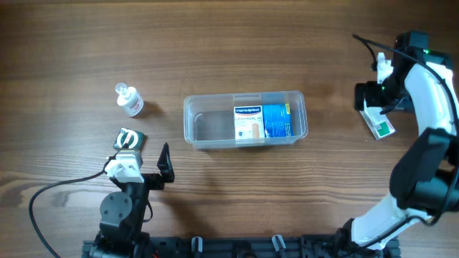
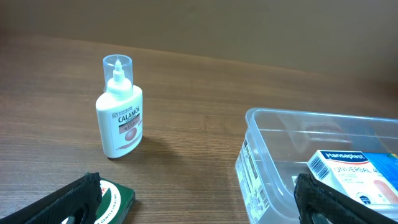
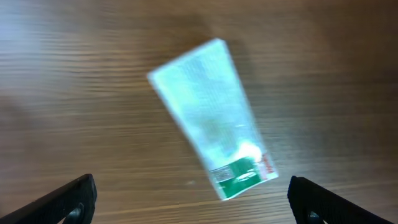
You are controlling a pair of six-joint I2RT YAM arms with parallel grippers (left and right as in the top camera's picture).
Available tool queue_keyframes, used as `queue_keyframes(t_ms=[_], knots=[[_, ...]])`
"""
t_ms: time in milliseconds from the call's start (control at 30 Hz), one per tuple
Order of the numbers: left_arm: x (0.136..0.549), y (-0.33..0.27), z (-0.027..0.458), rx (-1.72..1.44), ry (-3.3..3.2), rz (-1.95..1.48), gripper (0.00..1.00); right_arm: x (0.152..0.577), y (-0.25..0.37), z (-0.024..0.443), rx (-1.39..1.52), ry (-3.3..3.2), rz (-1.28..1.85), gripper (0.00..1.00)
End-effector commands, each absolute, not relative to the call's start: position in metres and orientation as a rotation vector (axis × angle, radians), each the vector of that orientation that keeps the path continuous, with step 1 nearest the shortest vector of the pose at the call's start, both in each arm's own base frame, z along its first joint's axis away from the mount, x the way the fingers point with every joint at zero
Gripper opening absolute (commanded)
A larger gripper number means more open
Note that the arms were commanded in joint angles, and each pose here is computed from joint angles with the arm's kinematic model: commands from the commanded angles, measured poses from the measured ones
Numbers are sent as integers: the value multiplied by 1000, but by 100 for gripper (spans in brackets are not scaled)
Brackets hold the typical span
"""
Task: Pack container
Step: 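Move the right gripper to the Panadol box and grasp it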
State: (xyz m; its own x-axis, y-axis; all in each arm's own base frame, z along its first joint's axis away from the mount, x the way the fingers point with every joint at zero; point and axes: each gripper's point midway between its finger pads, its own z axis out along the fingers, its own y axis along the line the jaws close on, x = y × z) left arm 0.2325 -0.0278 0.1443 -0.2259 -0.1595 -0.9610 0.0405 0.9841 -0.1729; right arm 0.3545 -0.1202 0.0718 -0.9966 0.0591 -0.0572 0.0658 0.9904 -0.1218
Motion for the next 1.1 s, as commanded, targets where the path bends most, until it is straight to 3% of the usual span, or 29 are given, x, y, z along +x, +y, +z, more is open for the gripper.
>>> queue_keyframes(t_ms=[0,133,667,1067], knots=[[232,-27,144,-95,1790,-178,100,346,-151,59,123,3111,-317,98],[232,-27,144,-94,1791,-177,100,352,-151,57,32,3097,-284,91],[232,-27,144,-94,1790,-177,100,360,-132,55,-291,3057,-113,100],[232,-27,144,-95,1790,-178,100,362,-141,36,-233,3097,-171,93]])
